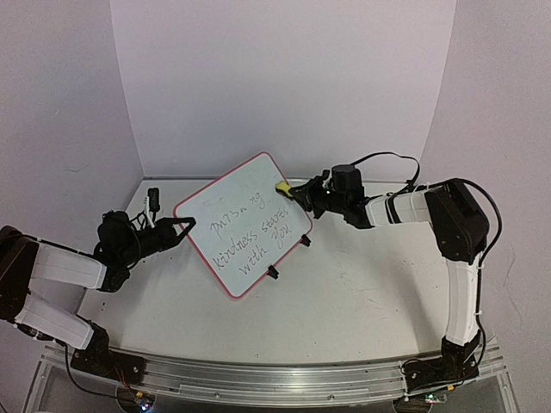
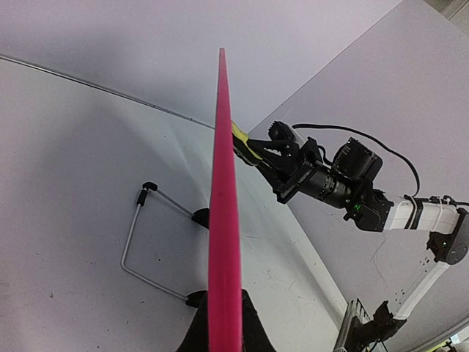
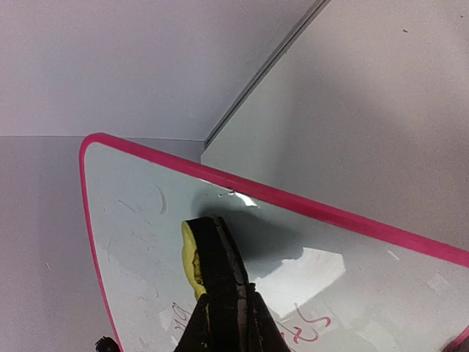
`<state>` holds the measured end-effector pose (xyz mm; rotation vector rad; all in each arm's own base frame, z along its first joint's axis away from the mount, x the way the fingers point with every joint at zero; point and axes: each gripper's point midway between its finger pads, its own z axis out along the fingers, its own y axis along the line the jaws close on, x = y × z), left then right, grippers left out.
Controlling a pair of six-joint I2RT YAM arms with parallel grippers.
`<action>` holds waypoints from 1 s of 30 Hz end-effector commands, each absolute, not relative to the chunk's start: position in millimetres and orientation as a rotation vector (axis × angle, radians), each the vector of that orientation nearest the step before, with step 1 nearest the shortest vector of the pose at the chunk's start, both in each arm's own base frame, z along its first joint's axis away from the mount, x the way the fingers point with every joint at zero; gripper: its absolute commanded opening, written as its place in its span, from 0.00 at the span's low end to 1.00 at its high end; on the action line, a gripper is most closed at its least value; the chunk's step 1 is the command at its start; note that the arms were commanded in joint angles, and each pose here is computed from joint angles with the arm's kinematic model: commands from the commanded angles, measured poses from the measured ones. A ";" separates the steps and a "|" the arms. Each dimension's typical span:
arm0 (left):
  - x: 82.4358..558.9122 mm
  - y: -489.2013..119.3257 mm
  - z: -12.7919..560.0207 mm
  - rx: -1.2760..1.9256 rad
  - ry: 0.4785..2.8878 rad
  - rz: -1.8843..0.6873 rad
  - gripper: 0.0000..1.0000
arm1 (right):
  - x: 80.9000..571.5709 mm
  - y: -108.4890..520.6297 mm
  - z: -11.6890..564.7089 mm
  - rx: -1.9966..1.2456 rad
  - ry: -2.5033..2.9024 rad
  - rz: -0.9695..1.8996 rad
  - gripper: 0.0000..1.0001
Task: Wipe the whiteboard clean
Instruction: Erase the whiteboard at the center of the board.
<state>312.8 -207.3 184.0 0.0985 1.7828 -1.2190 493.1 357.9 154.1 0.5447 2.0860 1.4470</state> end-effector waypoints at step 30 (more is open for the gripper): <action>293.7 -218.7 148.8 0.204 1.911 -1.232 0.00 | 499.8 355.7 146.9 0.521 2.141 1.428 0.00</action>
